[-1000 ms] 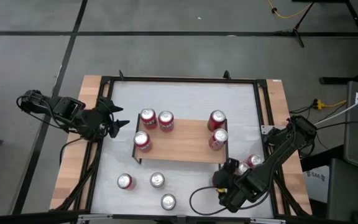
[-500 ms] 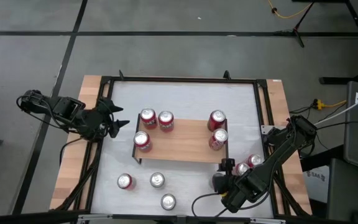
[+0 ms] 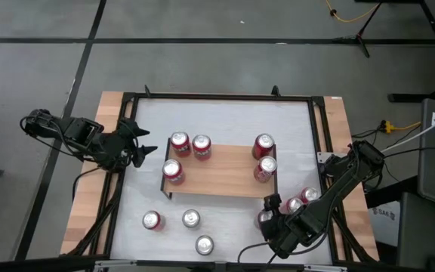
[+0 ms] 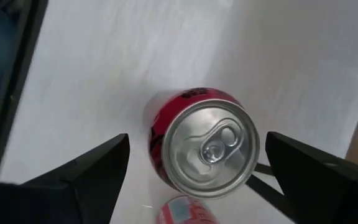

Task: Place canned beverage on shelf
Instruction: Put the red black soda can on the shelf

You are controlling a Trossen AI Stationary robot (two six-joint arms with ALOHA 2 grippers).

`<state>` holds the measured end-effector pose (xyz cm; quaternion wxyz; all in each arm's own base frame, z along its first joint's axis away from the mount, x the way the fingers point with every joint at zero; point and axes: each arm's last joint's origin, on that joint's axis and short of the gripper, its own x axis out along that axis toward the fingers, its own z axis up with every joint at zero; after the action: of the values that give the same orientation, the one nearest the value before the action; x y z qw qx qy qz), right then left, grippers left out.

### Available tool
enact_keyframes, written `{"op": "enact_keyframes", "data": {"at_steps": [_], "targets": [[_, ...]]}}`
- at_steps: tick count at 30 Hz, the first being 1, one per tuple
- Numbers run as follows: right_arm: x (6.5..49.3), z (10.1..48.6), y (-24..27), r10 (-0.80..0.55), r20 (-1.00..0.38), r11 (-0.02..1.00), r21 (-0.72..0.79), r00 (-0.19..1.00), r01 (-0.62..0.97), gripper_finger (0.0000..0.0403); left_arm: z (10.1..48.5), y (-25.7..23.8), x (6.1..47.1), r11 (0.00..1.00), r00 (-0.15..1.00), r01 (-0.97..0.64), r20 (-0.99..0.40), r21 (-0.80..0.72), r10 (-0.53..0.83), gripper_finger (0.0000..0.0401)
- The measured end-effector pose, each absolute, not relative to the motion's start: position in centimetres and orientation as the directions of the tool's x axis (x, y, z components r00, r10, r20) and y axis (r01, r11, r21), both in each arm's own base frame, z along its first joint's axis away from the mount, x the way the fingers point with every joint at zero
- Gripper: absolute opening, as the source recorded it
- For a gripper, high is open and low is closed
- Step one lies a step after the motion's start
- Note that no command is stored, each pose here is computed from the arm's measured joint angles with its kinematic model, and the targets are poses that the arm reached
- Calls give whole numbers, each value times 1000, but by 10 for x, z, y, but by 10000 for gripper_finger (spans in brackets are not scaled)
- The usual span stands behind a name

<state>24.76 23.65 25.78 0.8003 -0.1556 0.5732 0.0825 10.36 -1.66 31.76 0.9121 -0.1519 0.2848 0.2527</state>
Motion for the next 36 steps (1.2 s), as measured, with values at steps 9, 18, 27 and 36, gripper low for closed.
{"op": "enact_keyframes", "data": {"at_steps": [9, 18, 27, 36], "targets": [[254, 241, 239, -76, -958, 873, -198, 275, -447, 364, 318, -17, 104, 826, 710, -547, -596, -133, 374, 328], [264, 230, 234, -64, -976, 863, -158, 206, -481, 364, 318, -17, 104, 826, 710, -547, -596, -133, 374, 328], [265, 229, 234, -59, -975, 913, -139, 212, -384, 364, 318, -17, 104, 833, 710, -540, -596, -120, 374, 328], [265, 229, 235, -59, -976, 913, -138, 209, -385, 362, 318, -17, 104, 835, 710, -538, -596, -118, 374, 328]]}}
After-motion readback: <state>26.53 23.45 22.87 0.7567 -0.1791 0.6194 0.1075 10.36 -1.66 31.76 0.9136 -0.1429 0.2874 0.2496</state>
